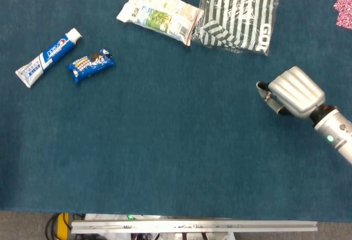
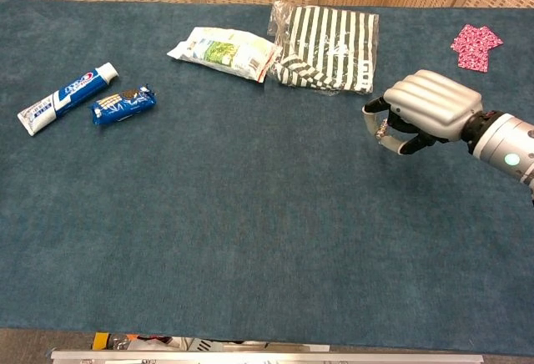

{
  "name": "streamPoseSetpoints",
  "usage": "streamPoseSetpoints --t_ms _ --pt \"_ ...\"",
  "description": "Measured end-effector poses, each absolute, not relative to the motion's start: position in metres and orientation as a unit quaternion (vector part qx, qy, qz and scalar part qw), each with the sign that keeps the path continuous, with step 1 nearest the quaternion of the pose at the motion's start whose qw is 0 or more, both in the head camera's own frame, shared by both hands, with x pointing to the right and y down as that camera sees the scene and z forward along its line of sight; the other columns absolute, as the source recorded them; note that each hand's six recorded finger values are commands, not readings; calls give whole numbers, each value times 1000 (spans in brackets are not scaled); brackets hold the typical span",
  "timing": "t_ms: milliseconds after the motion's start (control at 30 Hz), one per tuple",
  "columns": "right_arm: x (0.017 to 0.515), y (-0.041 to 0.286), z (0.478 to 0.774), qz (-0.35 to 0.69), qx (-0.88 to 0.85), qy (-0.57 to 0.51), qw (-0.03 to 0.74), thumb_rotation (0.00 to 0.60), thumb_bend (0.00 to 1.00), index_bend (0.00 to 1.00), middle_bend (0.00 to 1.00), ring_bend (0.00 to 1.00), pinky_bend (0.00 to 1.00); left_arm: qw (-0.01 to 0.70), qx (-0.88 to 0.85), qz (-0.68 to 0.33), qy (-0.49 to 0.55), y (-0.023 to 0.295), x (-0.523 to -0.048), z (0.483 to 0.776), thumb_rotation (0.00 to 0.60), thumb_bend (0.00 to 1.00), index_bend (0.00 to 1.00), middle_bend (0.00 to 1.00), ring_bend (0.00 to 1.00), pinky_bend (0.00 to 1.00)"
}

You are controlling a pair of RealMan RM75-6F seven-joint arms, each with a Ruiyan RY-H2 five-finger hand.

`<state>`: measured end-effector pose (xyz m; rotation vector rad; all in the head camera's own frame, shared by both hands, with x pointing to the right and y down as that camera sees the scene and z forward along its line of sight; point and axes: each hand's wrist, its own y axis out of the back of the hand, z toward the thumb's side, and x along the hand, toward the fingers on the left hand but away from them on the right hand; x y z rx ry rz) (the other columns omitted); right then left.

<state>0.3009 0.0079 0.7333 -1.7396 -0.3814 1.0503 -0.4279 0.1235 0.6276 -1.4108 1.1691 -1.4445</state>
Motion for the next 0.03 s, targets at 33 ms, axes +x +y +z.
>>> streamPoseSetpoints --t_ms 33 --pt "302 7 734 438 -723 -160 509 600 419 696 1000 1000 1000 393 -556 -569 460 123 -427 628 600 194 0 70 60 45"
